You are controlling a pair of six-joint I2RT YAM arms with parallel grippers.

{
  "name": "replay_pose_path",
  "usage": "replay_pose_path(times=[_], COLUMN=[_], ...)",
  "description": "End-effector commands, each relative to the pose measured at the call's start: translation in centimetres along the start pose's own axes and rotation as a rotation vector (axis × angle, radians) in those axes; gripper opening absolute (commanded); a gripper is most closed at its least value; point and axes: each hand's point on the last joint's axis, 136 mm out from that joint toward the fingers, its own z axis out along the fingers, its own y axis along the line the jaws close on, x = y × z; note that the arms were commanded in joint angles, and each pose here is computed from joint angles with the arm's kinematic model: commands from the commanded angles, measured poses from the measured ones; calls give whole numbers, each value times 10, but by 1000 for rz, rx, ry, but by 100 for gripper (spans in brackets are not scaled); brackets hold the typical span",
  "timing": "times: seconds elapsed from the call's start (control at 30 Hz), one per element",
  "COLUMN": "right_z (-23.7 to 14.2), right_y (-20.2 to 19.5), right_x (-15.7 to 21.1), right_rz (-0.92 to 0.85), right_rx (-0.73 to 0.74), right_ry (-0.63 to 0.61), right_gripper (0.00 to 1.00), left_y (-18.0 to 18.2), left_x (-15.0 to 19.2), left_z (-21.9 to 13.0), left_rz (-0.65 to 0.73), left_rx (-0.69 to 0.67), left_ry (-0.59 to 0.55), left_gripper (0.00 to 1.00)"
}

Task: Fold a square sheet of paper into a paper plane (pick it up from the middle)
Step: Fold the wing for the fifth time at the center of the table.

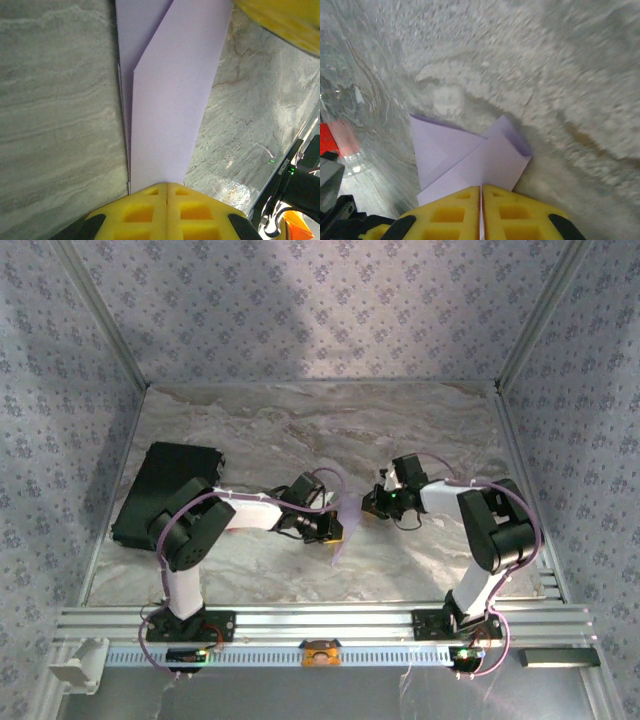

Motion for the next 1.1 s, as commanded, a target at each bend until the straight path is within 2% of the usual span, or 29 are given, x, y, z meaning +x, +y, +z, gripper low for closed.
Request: replay_pose_path(times=[0.0, 0.13, 0.3, 0.47, 0.63, 0.73, 1.07], right_z=[-13, -40, -50, -49, -43, -36, -17], right_y=[-6, 4, 9, 3, 8, 12, 25], right_x=[-26, -34, -6, 25, 47, 57, 74], right_rz=[6, 0, 40, 78, 71, 50, 6], right_rx=[-14, -21, -26, -5, -14, -4, -13], right_ry=[-61, -136, -161, -168, -132, -104, -21], right_gripper=[14, 16, 20, 23, 26, 28, 26], left_y=[37, 25, -11, -39, -29, -13, -7], left_x=[24, 17, -3, -18, -20, -20, -8], left_z=[10, 7, -9, -39, -66, -68, -36], left_rz=[-71, -52, -4, 53, 53, 19, -8], left_rx=[-116, -101, -61, -61, -111, -119, -63], left_ry=[57, 23, -69, -165, -237, -227, -79], left_gripper=[0, 0, 1, 11, 21, 24, 28])
